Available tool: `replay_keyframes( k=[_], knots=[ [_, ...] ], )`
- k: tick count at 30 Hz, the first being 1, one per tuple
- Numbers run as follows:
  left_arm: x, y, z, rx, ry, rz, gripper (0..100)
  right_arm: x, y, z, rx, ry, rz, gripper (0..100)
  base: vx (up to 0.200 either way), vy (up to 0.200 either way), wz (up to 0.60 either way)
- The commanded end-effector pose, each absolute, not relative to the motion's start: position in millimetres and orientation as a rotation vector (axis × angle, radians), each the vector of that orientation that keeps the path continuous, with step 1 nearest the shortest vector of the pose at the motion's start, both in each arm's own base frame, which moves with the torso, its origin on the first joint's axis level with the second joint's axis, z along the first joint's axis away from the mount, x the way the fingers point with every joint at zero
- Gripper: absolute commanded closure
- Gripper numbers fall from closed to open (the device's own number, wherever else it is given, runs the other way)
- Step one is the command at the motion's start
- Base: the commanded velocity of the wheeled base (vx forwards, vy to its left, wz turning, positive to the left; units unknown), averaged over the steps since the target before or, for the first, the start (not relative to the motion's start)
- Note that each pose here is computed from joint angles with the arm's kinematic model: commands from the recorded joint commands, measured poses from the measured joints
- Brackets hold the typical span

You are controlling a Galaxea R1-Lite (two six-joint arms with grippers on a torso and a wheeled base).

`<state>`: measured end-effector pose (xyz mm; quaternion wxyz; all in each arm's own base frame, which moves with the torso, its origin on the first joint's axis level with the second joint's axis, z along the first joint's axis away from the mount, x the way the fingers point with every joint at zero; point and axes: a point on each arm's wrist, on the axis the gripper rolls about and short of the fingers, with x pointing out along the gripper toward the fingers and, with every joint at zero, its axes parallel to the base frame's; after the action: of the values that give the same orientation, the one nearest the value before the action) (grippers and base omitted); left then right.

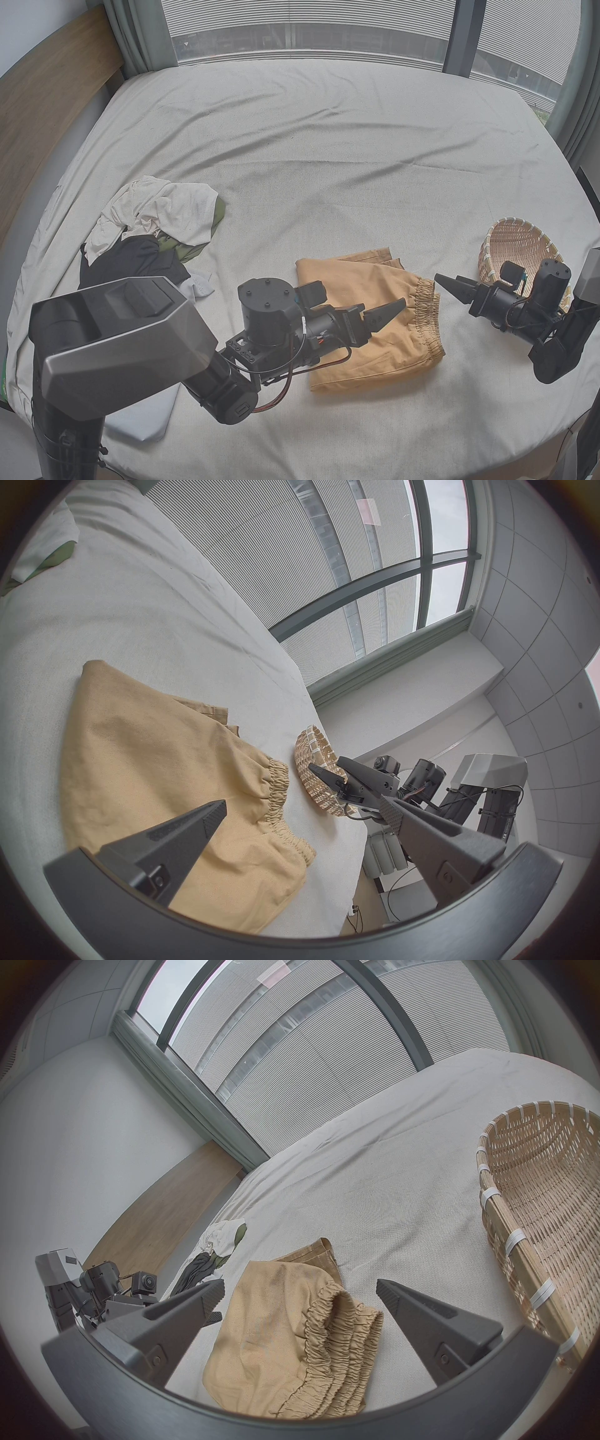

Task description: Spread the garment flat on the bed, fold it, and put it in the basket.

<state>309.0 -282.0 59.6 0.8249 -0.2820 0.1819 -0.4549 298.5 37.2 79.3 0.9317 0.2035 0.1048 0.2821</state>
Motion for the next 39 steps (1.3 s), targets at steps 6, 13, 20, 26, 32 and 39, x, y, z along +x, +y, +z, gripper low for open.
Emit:
replay_keyframes(
  k=[6, 13, 20, 26, 32, 39],
  knots=[
    [297, -224, 100, -0.574, 0.315, -0.888, 0, 294, 37, 75, 0.423, 0.243, 0.572, 0, 0.000, 0.000, 0.00],
    [278, -169, 110, -0.500, 0.277, -0.802, 0, 283, 37, 62, 0.437, 0.319, 0.562, 0, 0.000, 0.000, 0.00],
    [283, -144, 104, -0.502, 0.209, -0.745, 0, 276, 39, 51, 0.442, 0.373, 0.558, 0, 0.000, 0.000, 0.00],
    [282, -134, 103, -0.506, 0.218, -0.733, 0, 277, 40, 38, 0.443, 0.418, 0.550, 0, 0.000, 0.000, 0.00],
    [277, -132, 98, -0.504, 0.248, -0.735, 0, 277, 42, 24, 0.430, 0.463, 0.549, 0, 0.000, 0.000, 0.00],
    [277, -132, 98, -0.506, 0.250, -0.749, 0, 277, 43, 10, 0.414, 0.506, 0.547, 0, 0.000, 0.000, 0.00]
  ],
)
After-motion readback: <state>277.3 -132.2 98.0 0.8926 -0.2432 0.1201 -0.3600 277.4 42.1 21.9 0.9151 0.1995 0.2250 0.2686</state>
